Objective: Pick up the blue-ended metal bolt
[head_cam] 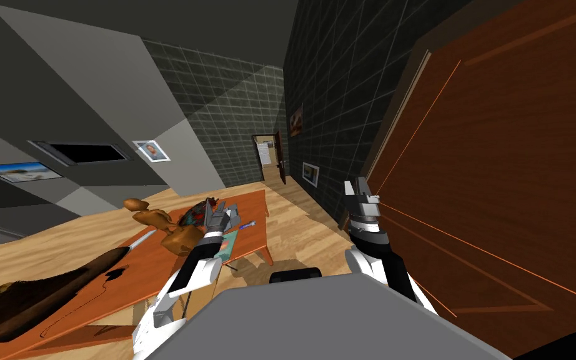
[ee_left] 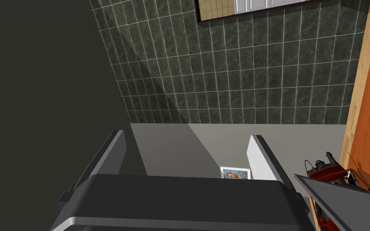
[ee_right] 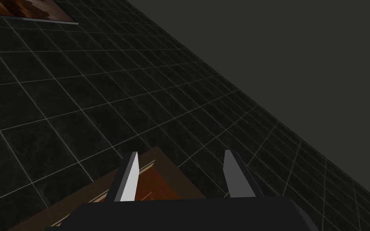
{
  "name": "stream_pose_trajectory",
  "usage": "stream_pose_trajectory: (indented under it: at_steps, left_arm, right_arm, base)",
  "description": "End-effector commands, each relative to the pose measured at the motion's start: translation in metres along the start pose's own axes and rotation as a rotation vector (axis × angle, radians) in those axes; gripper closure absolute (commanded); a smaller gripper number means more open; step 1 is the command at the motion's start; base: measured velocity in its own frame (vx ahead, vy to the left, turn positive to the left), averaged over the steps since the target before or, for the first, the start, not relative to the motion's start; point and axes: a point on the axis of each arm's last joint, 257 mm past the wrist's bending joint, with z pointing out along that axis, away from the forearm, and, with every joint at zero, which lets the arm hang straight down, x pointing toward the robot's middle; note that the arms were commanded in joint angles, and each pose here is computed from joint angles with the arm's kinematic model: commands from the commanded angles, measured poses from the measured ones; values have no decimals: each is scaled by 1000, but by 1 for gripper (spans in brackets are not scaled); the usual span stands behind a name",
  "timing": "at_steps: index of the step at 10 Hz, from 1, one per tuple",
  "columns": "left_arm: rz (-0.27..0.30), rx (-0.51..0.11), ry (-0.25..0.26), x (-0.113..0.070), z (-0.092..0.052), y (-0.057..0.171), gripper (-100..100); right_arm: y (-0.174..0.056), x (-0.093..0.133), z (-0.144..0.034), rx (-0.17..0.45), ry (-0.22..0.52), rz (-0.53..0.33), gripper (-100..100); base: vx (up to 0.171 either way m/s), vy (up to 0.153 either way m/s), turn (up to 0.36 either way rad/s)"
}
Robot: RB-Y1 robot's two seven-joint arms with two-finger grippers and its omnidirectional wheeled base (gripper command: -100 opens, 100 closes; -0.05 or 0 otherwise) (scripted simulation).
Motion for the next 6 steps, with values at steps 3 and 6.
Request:
stream_pose_trajectory:
  at_steps: [3, 6]
  left_arm:
    - [27, -99, -25, -22, 3, 31, -100]
    - [48, -223, -62, -52, 0, 72, -100]
  right_arm:
    - [0, 0, 0, 0, 0, 0, 0]
    - [0, 0, 0, 0, 0, 0, 0]
  base:
    - [-18, -24, -122]
    - [-10, -22, -161]
